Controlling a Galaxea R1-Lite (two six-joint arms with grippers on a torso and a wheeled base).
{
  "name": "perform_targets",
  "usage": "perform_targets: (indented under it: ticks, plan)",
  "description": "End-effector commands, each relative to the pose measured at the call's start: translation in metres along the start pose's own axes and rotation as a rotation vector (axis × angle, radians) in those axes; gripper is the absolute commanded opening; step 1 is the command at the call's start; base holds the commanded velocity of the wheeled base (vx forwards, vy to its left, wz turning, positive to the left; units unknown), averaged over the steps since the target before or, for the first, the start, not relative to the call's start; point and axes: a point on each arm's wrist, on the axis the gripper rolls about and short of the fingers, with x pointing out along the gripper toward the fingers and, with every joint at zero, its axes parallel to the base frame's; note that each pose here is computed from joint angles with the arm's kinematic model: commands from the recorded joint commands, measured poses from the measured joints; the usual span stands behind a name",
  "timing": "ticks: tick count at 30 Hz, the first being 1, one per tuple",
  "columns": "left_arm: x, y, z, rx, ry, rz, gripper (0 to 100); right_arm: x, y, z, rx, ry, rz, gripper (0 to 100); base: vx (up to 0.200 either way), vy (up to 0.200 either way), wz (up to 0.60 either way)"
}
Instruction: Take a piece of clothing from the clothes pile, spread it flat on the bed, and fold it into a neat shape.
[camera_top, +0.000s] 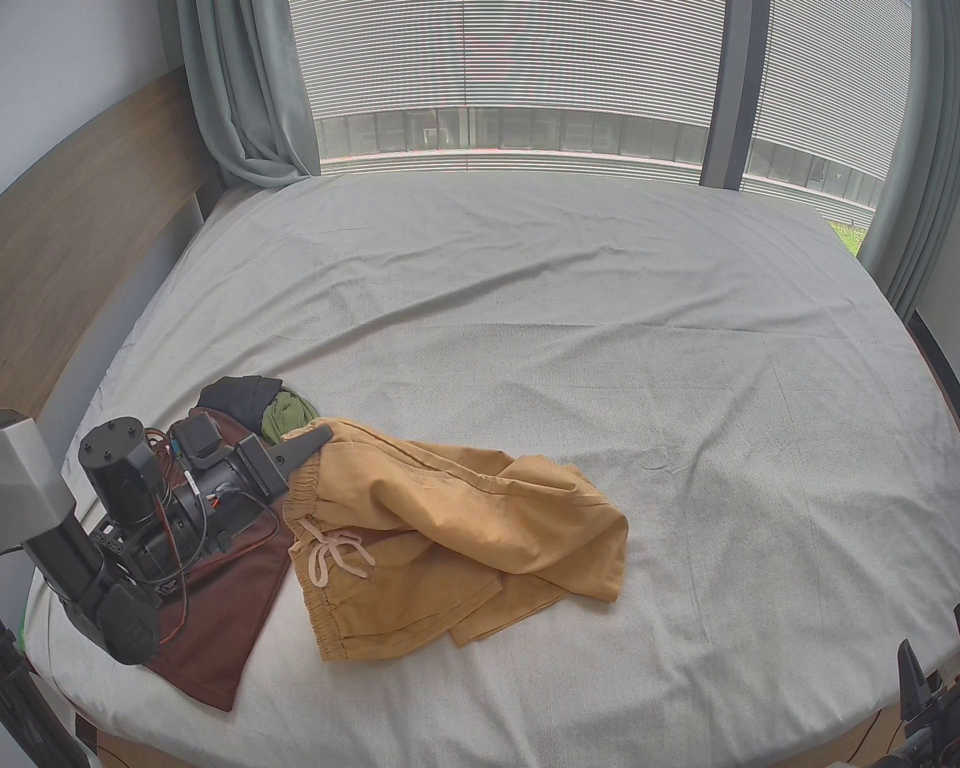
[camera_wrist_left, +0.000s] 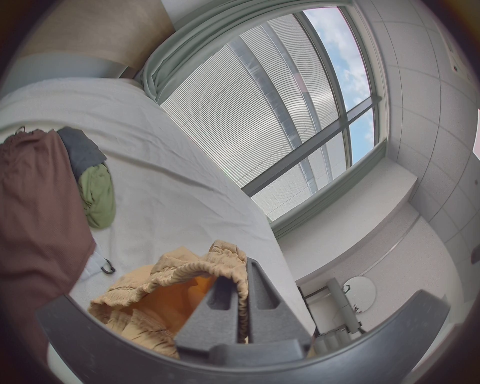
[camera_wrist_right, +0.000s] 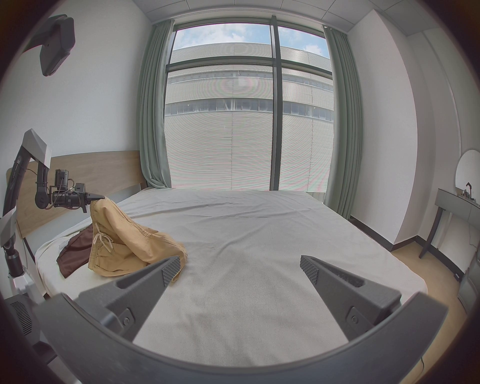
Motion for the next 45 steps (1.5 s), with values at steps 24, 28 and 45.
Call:
perform_targets:
  ticks: [24, 28, 45]
  plan:
    - [0.010, 0.018, -0.010, 0.088, 0.032, 0.046, 0, 0.000, 0.000, -0.004, -0.011, -0.003, 0.004, 100, 0.000, 0.000, 0.00]
    - [0.010, 0.018, -0.009, 0.090, 0.027, 0.046, 0, 0.000, 0.000, -0.005, -0.016, -0.003, 0.009, 100, 0.000, 0.000, 0.00]
    - [0.014, 0.017, -0.009, 0.094, 0.024, 0.038, 0, 0.037, 0.003, 0.139, 0.238, -0.122, 0.322, 100, 0.000, 0.000, 0.00]
